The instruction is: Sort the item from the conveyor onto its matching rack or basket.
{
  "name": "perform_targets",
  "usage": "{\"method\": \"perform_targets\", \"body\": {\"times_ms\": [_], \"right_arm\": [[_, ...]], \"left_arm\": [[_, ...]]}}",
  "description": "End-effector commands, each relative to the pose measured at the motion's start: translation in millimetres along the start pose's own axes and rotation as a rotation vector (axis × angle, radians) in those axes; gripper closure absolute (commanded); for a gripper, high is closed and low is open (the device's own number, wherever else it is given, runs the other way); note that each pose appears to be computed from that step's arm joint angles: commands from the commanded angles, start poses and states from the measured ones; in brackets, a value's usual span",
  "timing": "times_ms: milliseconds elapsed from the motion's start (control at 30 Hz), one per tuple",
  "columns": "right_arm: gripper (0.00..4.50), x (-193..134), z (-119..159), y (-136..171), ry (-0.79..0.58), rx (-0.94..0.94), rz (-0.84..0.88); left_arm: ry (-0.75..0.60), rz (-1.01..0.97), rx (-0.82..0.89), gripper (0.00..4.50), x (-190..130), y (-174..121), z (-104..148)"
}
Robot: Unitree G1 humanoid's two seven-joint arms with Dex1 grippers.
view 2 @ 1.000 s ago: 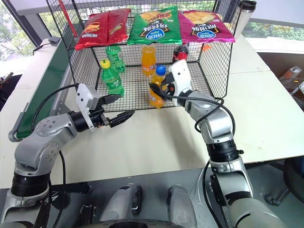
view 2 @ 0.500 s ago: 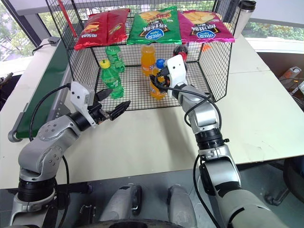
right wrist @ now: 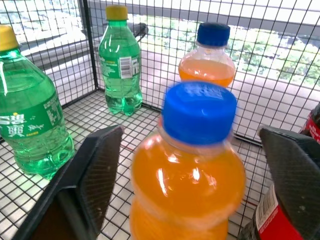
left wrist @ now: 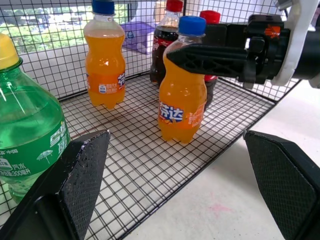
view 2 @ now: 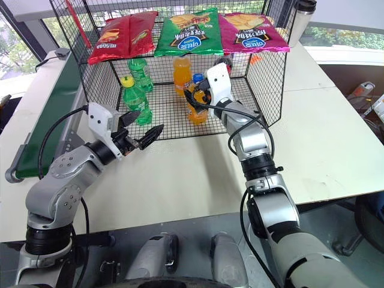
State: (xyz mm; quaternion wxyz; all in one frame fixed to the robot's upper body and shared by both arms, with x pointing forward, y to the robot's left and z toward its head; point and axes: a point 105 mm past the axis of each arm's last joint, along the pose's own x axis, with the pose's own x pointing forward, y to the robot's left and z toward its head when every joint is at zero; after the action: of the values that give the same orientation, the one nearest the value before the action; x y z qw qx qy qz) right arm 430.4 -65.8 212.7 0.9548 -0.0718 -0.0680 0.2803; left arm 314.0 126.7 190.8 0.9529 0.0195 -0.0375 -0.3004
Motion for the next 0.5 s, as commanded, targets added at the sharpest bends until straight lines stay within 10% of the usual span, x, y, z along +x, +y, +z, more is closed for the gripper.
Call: {"method": "perform_targets", "body": {"times_ms": [33, 500], "right_arm": [[0.01, -4.8, 25.3, 5.0, -0.078, -0.028, 0.036], [0.01, -78.5, 9.4, 17.9, 0.026, -0.033, 0.157]], "left_arm": [[-0.053, -0.014, 0.03, 0.0, -2.0, -5.6, 12.3], [0.033, 0.009, 0.028, 0.0, -14.2, -4.6, -18.2]]}}
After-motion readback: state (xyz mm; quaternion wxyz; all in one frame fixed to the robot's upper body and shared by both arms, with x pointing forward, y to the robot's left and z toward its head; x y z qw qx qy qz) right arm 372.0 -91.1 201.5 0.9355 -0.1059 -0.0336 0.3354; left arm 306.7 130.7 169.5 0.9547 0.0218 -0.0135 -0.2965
